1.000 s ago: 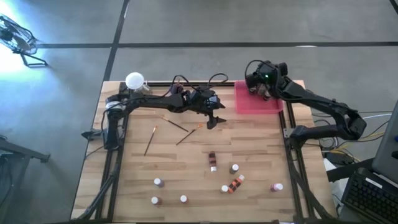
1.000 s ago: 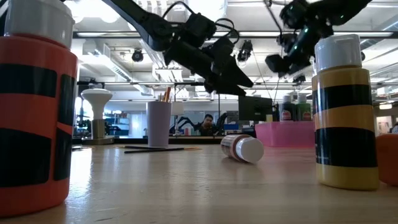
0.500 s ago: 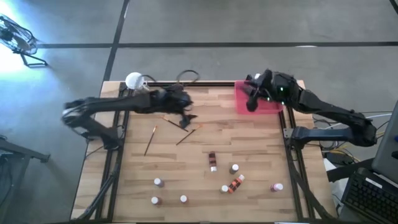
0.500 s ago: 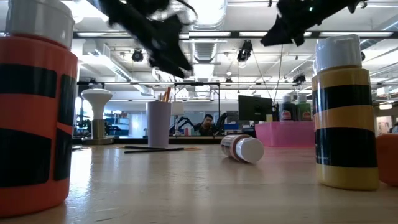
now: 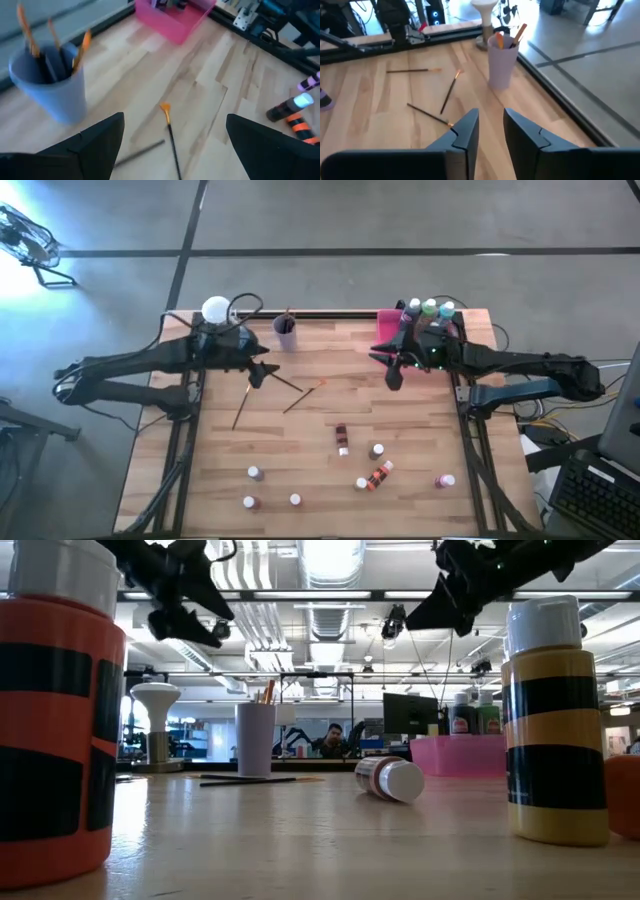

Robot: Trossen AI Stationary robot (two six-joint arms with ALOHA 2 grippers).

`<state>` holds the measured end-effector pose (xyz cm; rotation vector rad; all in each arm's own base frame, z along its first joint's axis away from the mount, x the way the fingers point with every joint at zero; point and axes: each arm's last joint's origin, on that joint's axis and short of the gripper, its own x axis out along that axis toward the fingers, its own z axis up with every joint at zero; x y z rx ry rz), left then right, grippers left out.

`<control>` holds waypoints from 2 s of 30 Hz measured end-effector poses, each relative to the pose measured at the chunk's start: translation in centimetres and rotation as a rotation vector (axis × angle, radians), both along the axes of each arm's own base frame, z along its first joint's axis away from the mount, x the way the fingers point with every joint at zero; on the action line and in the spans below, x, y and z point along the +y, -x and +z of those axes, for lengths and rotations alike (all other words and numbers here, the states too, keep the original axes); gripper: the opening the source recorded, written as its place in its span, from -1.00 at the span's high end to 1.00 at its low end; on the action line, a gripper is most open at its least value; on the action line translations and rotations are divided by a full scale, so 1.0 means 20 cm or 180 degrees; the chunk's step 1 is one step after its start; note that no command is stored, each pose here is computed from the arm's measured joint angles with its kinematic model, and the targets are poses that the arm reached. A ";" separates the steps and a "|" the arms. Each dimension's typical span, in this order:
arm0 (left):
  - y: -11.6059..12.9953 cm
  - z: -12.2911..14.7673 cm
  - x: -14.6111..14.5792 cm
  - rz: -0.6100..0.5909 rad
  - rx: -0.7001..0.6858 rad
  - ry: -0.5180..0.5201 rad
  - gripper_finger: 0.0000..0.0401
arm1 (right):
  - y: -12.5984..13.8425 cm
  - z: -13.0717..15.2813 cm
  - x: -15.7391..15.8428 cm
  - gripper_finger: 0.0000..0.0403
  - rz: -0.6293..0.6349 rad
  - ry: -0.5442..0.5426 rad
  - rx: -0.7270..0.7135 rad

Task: Pick & Place Paint Supplies
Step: Put the gold black paint brush into the purple cup

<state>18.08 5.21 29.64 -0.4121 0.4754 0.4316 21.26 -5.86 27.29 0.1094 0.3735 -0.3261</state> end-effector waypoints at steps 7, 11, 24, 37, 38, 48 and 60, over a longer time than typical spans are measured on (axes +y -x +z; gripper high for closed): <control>0.02 -0.15 0.00 0.0302 0.0115 0.0476 -0.77 | -0.02 -0.11 0.00 0.70 -0.0031 0.0056 0.0014; 0.01 -0.24 0.00 0.0508 0.0269 0.0797 -0.77 | -0.01 -0.09 -0.01 0.74 -0.0174 0.0222 0.0011; -0.02 -0.42 -0.02 0.1195 0.1561 0.1206 -0.63 | 0.00 -0.05 -0.01 0.67 -0.0181 0.0285 -0.0074; -0.10 -0.60 0.00 0.1332 0.2301 0.1159 -0.63 | 0.00 -0.06 -0.01 0.51 -0.0184 0.0274 -0.0060; -0.10 -0.61 0.00 0.1344 0.2338 0.1121 -0.63 | 0.00 -0.06 -0.01 0.50 -0.0185 0.0273 -0.0060; -0.12 -0.66 0.09 0.1452 0.2444 0.1108 -0.63 | 0.00 -0.06 -0.01 0.56 -0.0186 0.0275 -0.0060; -0.14 -0.71 0.16 0.1399 0.2473 0.1214 -0.58 | 0.00 -0.06 -0.01 0.79 -0.0183 0.0285 -0.0056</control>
